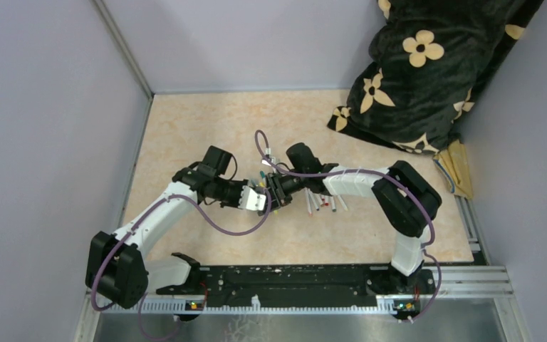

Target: Open the pen caps

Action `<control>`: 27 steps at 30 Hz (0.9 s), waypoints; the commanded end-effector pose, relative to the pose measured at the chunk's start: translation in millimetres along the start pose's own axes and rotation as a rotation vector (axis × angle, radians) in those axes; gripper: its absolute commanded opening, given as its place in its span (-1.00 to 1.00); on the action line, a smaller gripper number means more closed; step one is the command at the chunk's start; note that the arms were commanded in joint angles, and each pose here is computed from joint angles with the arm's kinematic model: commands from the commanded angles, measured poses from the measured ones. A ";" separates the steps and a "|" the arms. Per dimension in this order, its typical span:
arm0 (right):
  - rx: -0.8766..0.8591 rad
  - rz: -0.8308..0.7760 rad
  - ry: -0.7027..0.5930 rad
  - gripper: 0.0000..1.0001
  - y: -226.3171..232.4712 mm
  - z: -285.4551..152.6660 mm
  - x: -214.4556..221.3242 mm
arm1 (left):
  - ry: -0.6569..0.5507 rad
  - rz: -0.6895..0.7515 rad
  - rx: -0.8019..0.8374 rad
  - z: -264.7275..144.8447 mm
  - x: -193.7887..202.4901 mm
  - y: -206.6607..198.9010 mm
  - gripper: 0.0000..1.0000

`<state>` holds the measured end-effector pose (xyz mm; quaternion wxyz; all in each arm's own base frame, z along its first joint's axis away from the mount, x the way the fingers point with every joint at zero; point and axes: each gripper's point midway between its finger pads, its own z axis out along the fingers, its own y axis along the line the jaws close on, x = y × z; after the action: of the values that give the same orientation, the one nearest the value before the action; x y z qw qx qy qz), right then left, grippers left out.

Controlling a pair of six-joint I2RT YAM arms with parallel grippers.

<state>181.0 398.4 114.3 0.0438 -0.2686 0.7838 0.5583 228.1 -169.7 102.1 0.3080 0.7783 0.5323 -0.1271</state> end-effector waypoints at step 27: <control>0.333 -0.056 -0.107 -1.00 -17.9 -73.6 30.1 | 0.377 0.058 -0.117 -21.3 92.3 33.9 -1.00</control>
<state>172.0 332.0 109.8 0.1043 -0.2538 0.8423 0.4639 292.6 -100.3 78.1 0.2531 0.7931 0.5496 0.0704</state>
